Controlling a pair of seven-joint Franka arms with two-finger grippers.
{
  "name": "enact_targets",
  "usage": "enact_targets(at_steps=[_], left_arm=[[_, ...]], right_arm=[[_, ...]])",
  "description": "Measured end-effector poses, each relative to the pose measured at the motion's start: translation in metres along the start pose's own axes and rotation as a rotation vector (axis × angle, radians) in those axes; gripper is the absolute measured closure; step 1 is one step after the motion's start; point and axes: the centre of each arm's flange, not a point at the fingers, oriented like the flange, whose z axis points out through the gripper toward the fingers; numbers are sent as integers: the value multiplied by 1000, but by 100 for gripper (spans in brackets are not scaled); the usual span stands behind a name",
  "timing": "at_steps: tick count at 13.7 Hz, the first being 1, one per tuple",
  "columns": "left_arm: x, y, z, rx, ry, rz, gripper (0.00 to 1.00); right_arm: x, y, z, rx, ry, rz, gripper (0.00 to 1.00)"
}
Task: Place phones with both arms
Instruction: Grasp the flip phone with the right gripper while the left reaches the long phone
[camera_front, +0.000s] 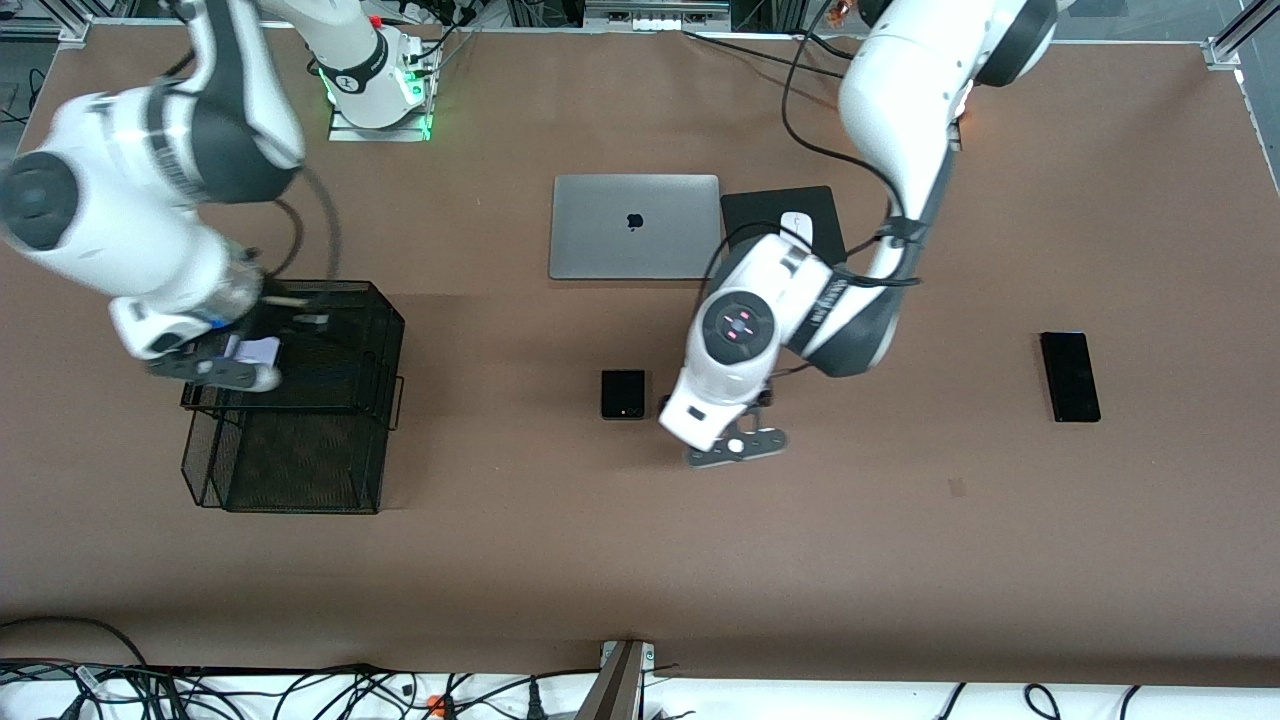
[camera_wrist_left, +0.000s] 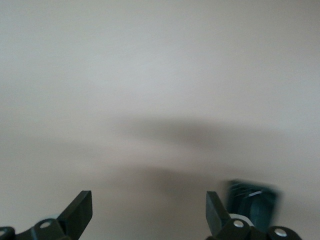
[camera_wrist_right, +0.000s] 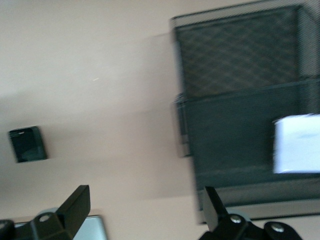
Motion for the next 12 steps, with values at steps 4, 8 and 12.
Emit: enact_targets(at_steps=[4, 8, 12], left_arm=[[44, -115, 40, 103, -189, 160, 0], [74, -229, 63, 204, -258, 274, 0], [98, -333, 77, 273, -297, 376, 0]], right_arm=[[-34, -148, 47, 43, 15, 21, 0], [-49, -244, 152, 60, 143, 2, 0], [-58, -267, 232, 38, 198, -44, 0]])
